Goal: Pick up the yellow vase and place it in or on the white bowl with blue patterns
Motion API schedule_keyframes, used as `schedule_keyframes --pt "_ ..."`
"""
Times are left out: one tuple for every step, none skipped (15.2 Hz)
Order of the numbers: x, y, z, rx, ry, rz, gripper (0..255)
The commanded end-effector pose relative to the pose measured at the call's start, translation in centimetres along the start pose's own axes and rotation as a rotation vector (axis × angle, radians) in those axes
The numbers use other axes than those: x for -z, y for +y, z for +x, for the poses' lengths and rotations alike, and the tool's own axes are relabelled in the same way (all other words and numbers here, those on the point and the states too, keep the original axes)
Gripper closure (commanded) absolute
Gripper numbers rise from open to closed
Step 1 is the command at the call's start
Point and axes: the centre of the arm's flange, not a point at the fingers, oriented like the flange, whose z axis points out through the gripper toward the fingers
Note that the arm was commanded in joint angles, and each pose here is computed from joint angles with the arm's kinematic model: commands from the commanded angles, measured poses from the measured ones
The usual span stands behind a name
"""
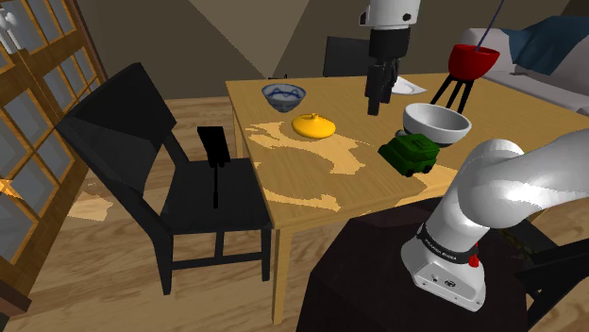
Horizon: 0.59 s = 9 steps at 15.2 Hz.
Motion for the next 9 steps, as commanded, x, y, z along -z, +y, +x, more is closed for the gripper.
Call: schedule_keyframes --pt "0.0 0.0 0.0 0.000 0.000 0.000 0" --pt "-0.4 0.7 0.8 0.004 0.017 0.000 0" --pt "-0.9 1.4 1.6 0.007 0.034 -0.001 0" --pt "-1.3 2.0 2.4 0.011 0.050 -0.001 0" --pt "-1.7 2.7 3.2 0.015 0.067 -0.002 0" --pt "-2.1 3.4 4.0 0.018 0.084 -0.002 0" --pt "-2.5 4.0 4.8 0.022 0.101 -0.003 0" --pt "-2.8 4.7 5.6 0.026 0.118 -0.003 0" --pt "-3.2 5.3 6.5 0.029 0.134 -0.004 0"
